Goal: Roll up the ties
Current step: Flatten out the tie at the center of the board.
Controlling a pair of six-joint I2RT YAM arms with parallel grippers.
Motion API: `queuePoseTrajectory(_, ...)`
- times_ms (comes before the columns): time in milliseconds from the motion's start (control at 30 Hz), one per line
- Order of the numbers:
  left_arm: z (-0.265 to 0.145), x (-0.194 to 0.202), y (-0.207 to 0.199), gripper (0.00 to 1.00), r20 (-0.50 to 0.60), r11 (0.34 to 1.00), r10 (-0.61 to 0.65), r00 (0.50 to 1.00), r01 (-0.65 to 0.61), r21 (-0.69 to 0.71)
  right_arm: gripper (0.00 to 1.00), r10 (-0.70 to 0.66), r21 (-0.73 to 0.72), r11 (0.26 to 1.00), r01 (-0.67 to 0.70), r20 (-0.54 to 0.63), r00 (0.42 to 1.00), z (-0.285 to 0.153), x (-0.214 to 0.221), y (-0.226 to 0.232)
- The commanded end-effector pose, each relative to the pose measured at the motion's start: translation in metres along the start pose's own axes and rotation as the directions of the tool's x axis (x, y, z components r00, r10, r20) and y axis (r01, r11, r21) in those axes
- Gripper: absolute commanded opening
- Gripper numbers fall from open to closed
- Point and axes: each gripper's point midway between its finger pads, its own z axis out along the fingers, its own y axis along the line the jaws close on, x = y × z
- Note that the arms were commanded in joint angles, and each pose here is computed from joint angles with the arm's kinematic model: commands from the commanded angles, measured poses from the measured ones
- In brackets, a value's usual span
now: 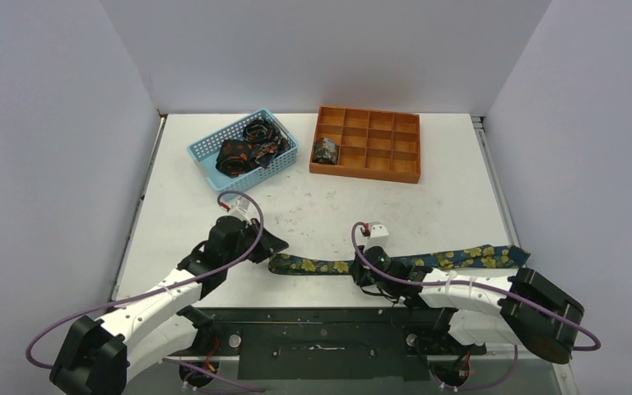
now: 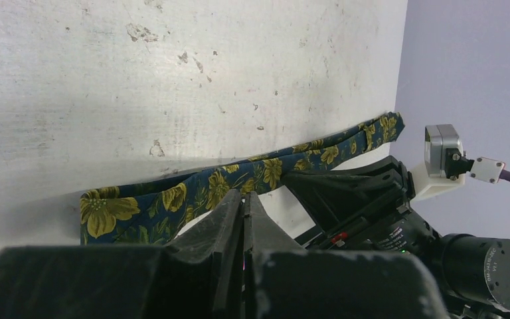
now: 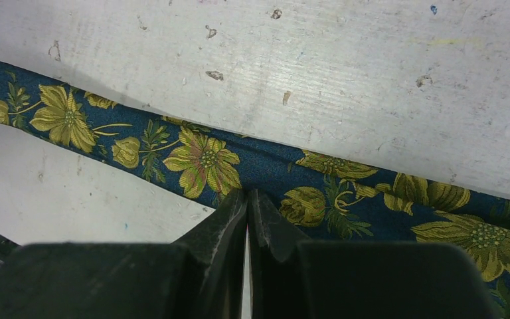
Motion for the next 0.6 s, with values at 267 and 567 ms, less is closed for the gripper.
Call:
queuePoseTrajectory(267,0.001,0.027,0.048,0.00,-0.022,0.999,-0.032,0.999,0.031,-0.044,0.05,0.021,-0.029,0.999,-0.021,0.023,0.999,-0.002,0.000,0.003)
queuePoseTrajectory(567,0.005,0.034,0.095,0.00,0.015,0.983,-0.028,0.999,0.031,-0.181,0.05,0.017,-0.052,0.999,-0.015,0.028,0.999,-0.005,0.000,0.009)
